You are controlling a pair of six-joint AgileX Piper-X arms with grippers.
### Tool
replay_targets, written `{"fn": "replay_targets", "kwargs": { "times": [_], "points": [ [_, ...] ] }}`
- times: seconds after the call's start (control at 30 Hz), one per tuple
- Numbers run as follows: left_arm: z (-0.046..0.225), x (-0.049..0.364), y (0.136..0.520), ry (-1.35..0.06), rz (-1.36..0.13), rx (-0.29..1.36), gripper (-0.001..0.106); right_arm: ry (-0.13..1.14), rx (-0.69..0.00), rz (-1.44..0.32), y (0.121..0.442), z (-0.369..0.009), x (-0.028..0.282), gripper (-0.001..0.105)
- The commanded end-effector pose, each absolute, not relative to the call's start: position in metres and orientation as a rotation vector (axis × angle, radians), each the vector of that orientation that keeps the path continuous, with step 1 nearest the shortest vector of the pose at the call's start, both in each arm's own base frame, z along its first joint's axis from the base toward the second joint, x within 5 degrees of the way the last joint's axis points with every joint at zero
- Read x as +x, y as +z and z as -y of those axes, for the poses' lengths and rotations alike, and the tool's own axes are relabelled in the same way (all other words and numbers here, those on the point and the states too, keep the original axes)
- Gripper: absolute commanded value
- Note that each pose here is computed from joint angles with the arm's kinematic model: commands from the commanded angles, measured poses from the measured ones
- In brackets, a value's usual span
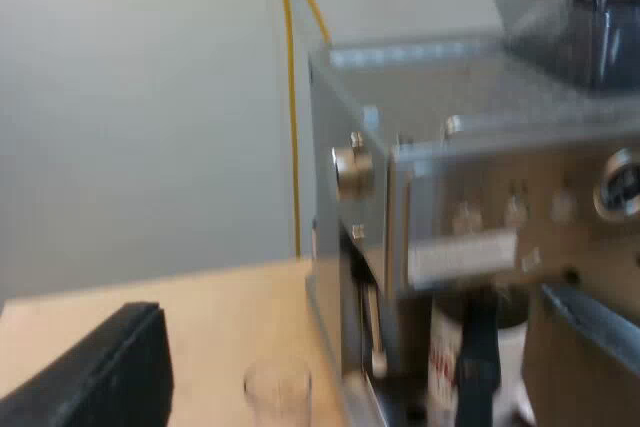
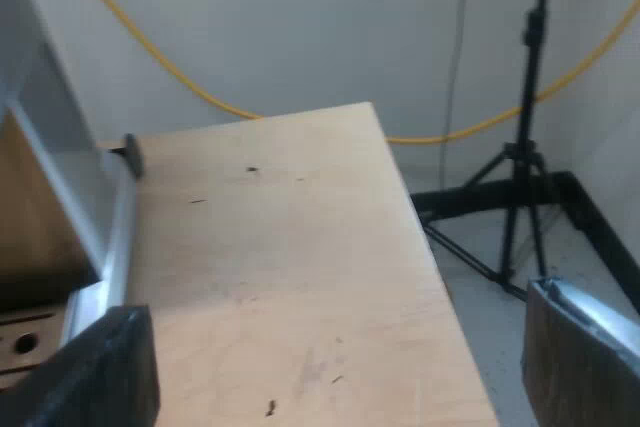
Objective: Place mug into machine
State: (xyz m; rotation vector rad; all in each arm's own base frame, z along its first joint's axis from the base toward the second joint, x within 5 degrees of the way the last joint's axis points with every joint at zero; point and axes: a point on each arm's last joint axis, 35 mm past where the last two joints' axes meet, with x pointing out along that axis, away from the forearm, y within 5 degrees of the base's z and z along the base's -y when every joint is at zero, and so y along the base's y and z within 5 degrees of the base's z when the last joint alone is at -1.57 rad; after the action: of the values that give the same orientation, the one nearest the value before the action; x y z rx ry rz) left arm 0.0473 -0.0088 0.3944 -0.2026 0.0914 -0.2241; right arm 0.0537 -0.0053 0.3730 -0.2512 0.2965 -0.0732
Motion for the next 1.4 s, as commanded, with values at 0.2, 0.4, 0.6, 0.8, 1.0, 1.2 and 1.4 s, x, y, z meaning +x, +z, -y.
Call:
{"fn": "replay_targets", "kwargs": {
  "times": [0.2,0.4,0.6,0.8,1.0,1.2,1.4],
  "points": [
    [0.006,0.008,0.354,-0.207,-0.136,-0.207,0.073,-0.05,-0.266,-0.206,0.366,0.0,0.0,0.086],
    [0.006,0.007,0.337,-0.192,-0.275,-0.214,0.073,-0.045,-0.264,-0.242,0.358,-0.001,-0.015,0.086],
    [0.006,0.004,0.321,-0.179,-0.413,-0.221,0.073,-0.014,-0.258,-0.303,0.348,-0.002,-0.012,0.086],
    [0.007,0.013,0.312,-0.176,-0.415,-0.221,0.073,-0.008,-0.256,-0.327,0.338,-0.001,-0.004,0.086],
    [0.007,0.027,0.292,-0.173,-0.439,-0.222,0.073,0.0,-0.253,-0.365,0.32,0.0,0.01,0.086],
    [0.007,0.03,0.29,-0.173,-0.435,-0.222,0.073,0.011,-0.248,-0.426,0.301,0.001,0.02,0.086],
    [0.007,0.03,0.29,-0.173,-0.435,-0.222,0.073,0.025,-0.242,-0.431,0.293,0.0,0.026,0.086]
  ]
}}
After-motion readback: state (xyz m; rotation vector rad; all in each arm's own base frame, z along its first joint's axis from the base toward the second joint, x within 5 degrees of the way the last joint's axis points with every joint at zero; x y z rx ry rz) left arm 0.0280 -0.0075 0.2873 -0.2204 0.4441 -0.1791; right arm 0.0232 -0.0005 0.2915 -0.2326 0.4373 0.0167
